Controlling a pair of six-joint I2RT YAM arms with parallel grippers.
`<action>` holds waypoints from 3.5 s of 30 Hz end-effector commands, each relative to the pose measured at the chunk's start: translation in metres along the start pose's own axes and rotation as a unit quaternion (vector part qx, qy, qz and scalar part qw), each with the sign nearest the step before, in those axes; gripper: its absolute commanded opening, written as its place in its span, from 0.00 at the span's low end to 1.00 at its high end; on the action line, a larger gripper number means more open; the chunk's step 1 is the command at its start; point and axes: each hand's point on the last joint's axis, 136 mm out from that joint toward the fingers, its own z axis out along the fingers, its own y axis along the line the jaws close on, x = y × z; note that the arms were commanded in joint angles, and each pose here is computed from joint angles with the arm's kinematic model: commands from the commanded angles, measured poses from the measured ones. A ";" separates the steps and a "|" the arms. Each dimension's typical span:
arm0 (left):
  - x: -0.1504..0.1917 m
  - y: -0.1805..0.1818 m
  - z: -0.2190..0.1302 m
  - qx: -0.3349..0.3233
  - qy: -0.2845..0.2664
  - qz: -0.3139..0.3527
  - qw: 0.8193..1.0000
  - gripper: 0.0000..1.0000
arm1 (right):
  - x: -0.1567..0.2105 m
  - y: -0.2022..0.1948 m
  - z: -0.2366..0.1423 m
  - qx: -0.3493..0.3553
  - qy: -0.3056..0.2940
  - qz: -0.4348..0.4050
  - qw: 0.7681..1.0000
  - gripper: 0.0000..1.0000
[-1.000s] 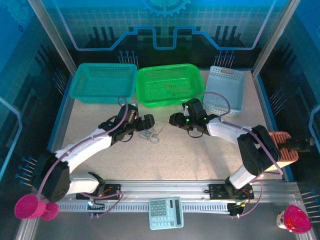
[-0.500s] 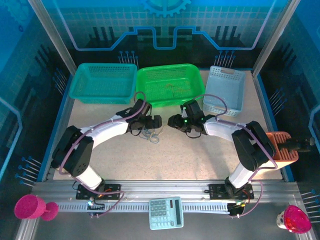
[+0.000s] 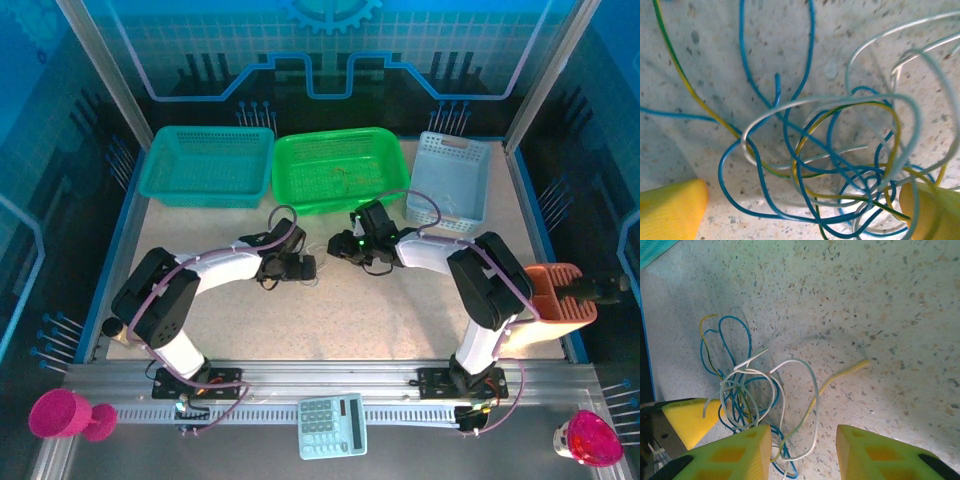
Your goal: Untangle the cables
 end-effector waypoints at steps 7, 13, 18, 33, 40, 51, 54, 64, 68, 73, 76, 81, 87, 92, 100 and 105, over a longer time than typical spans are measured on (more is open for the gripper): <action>0.014 0.004 0.006 -0.011 0.012 -0.012 1.000 0.99 | 0.006 0.005 0.014 -0.006 0.013 0.009 1.000 0.40; 0.017 0.004 0.006 -0.010 0.012 -0.012 1.000 0.99 | 0.012 0.002 0.017 0.000 0.018 0.013 1.000 0.42; 0.016 0.005 0.004 -0.010 0.011 -0.013 1.000 0.99 | 0.009 -0.003 0.014 0.004 0.008 0.021 1.000 0.42; 0.025 0.008 -0.003 0.007 0.005 -0.039 0.999 0.99 | 0.002 -0.029 0.001 0.014 -0.020 0.086 0.996 0.43; 0.026 0.009 -0.002 0.006 0.005 -0.041 0.999 0.99 | 0.004 -0.027 0.019 -0.007 -0.009 0.126 0.992 0.42; 0.016 -0.002 -0.022 0.037 -0.017 -0.042 0.998 0.99 | -0.007 -0.007 0.032 -0.055 -0.016 0.124 0.991 0.05; 0.012 -0.005 -0.030 0.046 -0.025 -0.045 0.998 0.99 | -0.006 -0.008 0.024 -0.058 -0.021 0.117 0.991 0.00; -0.020 -0.018 -0.076 0.082 -0.083 -0.048 0.992 0.99 | -0.009 0.029 -0.016 -0.076 -0.035 0.039 0.996 0.00; -0.031 -0.020 -0.089 0.096 -0.093 -0.052 0.990 0.99 | -0.017 0.046 -0.036 -0.066 -0.056 -0.007 0.996 0.00; -0.037 -0.018 -0.086 0.084 -0.089 -0.034 0.992 0.97 | -0.016 0.055 -0.052 -0.022 -0.069 -0.079 0.994 0.12; -0.036 -0.019 -0.078 0.076 -0.077 -0.015 0.994 0.84 | -0.012 0.055 -0.058 0.005 -0.075 -0.114 0.991 0.24; -0.030 -0.026 -0.062 0.082 -0.057 0.001 0.995 0.62 | -0.004 0.056 -0.060 0.010 -0.074 -0.142 0.987 0.39; -0.027 -0.038 -0.048 0.086 -0.047 0.013 0.995 0.48 | 0.006 0.044 -0.047 0.015 -0.054 -0.140 0.989 0.39; -0.029 -0.047 -0.041 0.083 -0.043 0.028 0.995 0.41 | 0.012 0.038 -0.033 0.016 -0.037 -0.136 0.990 0.39; -0.029 -0.048 -0.029 0.052 -0.038 0.046 0.997 0.35 | 0.014 0.034 -0.018 0.015 -0.024 -0.131 0.991 0.39; -0.026 -0.045 -0.021 0.036 -0.030 0.049 0.998 0.31 | 0.015 0.034 -0.012 0.012 -0.020 -0.125 0.992 0.39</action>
